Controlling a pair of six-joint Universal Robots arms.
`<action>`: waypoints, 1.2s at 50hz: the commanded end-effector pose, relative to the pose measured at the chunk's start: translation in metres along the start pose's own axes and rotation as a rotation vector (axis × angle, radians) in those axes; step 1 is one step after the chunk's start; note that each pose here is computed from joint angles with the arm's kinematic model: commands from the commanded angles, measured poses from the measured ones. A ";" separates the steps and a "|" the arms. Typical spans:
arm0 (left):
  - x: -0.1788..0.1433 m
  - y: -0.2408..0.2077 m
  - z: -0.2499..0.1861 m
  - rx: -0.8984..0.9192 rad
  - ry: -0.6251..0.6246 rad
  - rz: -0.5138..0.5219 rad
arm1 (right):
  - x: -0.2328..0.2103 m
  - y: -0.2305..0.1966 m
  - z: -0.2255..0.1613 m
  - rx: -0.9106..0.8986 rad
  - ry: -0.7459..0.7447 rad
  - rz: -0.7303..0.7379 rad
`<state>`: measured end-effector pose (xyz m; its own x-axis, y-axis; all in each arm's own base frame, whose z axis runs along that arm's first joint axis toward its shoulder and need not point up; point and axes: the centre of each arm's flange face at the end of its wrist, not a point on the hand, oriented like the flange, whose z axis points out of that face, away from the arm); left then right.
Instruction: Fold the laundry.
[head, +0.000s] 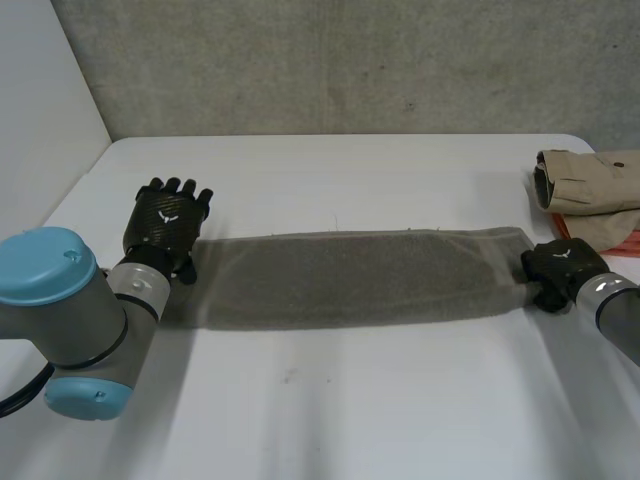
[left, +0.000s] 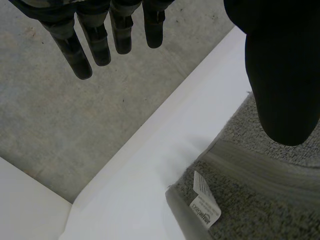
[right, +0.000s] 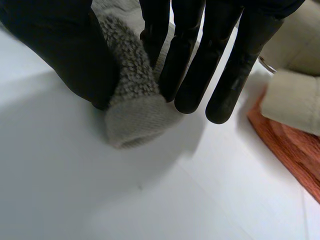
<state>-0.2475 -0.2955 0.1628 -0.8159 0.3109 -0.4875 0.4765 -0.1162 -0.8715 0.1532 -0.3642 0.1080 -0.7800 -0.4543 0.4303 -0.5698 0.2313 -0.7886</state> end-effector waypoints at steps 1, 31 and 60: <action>0.000 0.000 -0.002 -0.002 0.000 -0.001 | 0.033 0.001 -0.011 -0.036 0.124 0.008; -0.011 -0.014 -0.005 0.032 -0.033 -0.007 | 0.009 -0.114 -0.070 0.282 0.160 -0.290; 0.004 -0.031 -0.011 0.079 0.014 -0.006 | -0.161 -0.137 -0.086 0.348 -0.229 -0.103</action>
<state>-0.2481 -0.2880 0.1824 -0.8236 0.2983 -0.4824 0.4582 -0.1514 -0.8759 0.3974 -0.1971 0.1578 -0.3348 -0.7544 0.5646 -0.4899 -0.3725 -0.7882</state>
